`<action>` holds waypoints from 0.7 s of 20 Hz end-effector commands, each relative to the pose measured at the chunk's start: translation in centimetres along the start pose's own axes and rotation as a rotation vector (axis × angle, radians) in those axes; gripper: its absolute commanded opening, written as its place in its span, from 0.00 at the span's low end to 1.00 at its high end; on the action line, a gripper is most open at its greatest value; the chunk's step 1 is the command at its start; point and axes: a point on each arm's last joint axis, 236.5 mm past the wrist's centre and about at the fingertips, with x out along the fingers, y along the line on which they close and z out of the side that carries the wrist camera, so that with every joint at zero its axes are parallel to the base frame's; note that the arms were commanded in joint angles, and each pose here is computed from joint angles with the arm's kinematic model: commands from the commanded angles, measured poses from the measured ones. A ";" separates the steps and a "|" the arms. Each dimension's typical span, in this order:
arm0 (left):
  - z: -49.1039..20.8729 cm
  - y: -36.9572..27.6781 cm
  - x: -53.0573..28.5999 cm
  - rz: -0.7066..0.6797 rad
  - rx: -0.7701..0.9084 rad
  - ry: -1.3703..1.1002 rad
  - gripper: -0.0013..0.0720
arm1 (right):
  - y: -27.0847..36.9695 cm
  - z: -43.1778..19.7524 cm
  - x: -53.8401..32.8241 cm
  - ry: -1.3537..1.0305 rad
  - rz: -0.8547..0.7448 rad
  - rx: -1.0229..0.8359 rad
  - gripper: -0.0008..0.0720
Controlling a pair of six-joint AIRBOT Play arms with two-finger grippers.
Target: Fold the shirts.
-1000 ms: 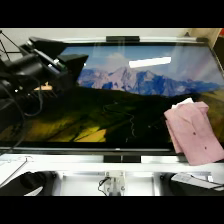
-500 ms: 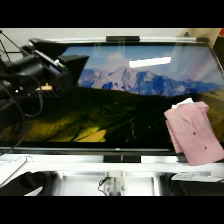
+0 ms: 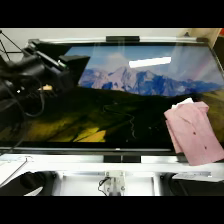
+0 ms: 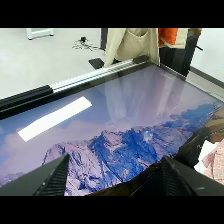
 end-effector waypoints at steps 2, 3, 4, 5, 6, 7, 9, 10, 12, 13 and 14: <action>-0.4 0.0 0.5 0.000 -0.003 0.010 0.92 | -5.9 1.9 -1.5 0.029 -0.112 -0.028 0.08; -0.4 0.0 0.5 0.000 -0.003 0.012 0.92 | -7.4 1.8 -1.9 0.057 -0.144 -0.034 0.08; -0.5 0.0 0.6 0.000 -0.003 0.014 0.92 | -8.9 1.9 -2.5 0.085 -0.177 -0.050 0.08; -0.6 0.0 0.7 0.000 -0.003 0.016 0.92 | -10.3 2.1 -3.2 0.105 -0.206 -0.080 0.08; -0.6 0.0 0.7 0.000 -0.003 0.017 0.92 | -11.6 2.7 -3.9 0.114 -0.233 -0.107 0.08; -0.6 0.0 0.7 0.000 -0.003 0.017 0.92 | -12.8 3.7 -4.5 0.106 -0.257 -0.117 0.08; -0.6 0.0 0.7 0.000 -0.002 0.017 0.92 | -15.4 5.5 -6.0 0.094 -0.312 -0.127 0.08; -0.6 0.0 0.7 0.000 -0.002 0.017 0.92 | -16.6 5.9 -6.8 0.104 -0.342 -0.128 0.08; -0.6 0.0 0.7 0.000 -0.002 0.017 0.92 | -18.8 6.3 -8.3 0.133 -0.394 -0.122 0.08; -0.6 0.0 0.8 0.000 -0.002 0.017 0.92 | -19.2 6.2 -8.6 0.143 -0.397 -0.099 0.08; -0.7 0.0 0.8 0.000 -0.003 0.018 0.92 | -19.1 6.0 -8.6 0.147 -0.383 -0.085 0.08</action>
